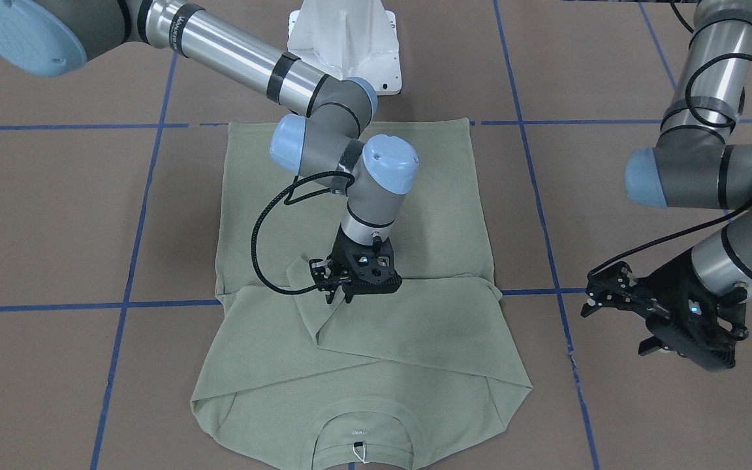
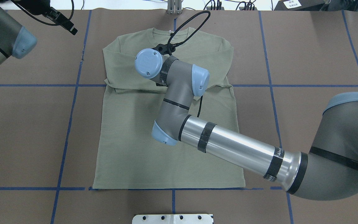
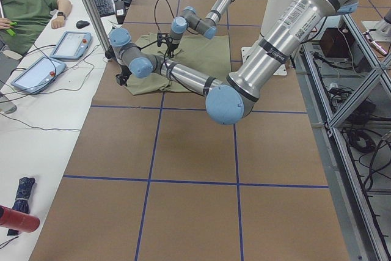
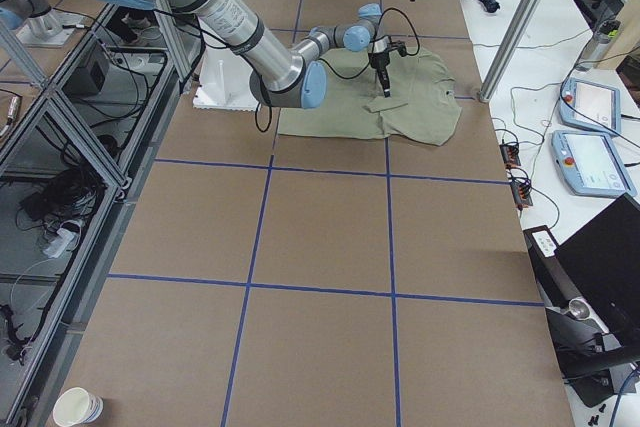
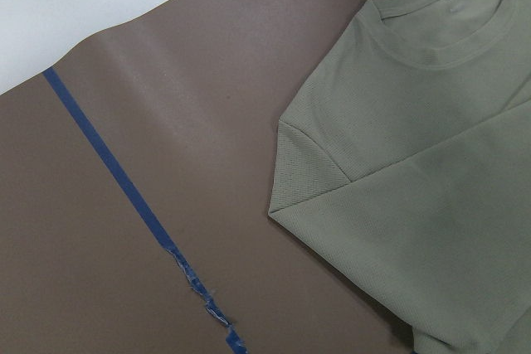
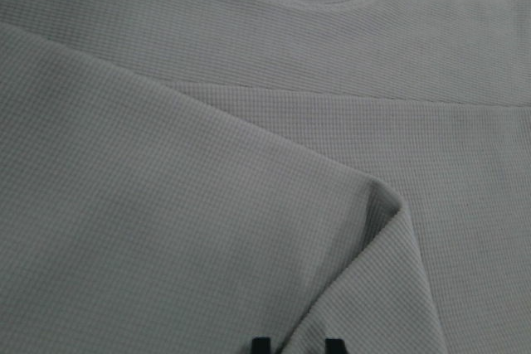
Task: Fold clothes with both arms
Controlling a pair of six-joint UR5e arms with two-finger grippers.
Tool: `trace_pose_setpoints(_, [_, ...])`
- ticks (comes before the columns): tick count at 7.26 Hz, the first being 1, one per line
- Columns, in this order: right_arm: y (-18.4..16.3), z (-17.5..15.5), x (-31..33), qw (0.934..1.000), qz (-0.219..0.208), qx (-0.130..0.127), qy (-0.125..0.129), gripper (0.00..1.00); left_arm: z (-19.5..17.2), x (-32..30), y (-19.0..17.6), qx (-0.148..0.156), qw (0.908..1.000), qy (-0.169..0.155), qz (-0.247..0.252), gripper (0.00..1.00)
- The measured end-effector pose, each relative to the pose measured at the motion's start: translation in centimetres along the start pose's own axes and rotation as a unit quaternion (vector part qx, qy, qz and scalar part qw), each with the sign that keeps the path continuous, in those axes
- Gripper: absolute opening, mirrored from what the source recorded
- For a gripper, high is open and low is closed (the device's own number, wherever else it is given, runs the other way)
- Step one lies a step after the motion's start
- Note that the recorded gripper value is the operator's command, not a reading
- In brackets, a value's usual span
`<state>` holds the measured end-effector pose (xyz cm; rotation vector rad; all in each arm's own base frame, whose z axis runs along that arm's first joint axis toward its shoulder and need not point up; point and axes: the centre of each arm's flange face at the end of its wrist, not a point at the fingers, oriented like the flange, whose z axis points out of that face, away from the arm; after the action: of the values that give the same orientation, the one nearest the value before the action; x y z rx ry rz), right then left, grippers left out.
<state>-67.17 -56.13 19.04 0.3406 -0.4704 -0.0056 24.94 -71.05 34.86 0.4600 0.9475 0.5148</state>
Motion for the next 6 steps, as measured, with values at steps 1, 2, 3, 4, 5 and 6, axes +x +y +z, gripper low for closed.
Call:
trace_pose_setpoints(1, [0.0, 0.0, 0.0, 1.0, -0.002, 0.0, 0.0, 0.0, 0.0, 0.0, 0.0, 0.0, 1.0, 0.0, 0.0, 1.0])
trace_pose_setpoints(2, [-0.3, -0.4, 0.1, 0.9999, -0.01, 0.002, -0.002, 0.0, 0.0, 0.0, -0.1, 0.0, 1.0, 0.0, 0.0, 1.0])
trace_pose_setpoints(3, [-1.1, -1.1, 0.7, 0.9997, -0.022, 0.004, -0.006, 0.0, -0.1, 0.1, -0.1, 0.001, 1.0, 0.0, 0.0, 1.0])
trace_pose_setpoints(4, [-2.1, -1.7, 1.9, 0.9994, -0.034, 0.002, -0.004, 0.0, -0.2, 0.3, -0.3, 0.002, 1.0, 0.001, 0.0, 1.0])
trace_pose_setpoints(5, [-2.9, -1.9, 4.0, 0.9988, -0.049, -0.002, 0.001, 0.0, -0.4, 0.7, -0.5, 0.005, 1.0, 0.002, -0.004, 1.0])
trace_pose_setpoints(6, [-3.3, -1.6, 6.7, 0.9979, -0.064, -0.003, 0.003, 0.0, -0.7, 1.1, -0.7, 0.008, 0.9999, 0.003, -0.009, 1.0])
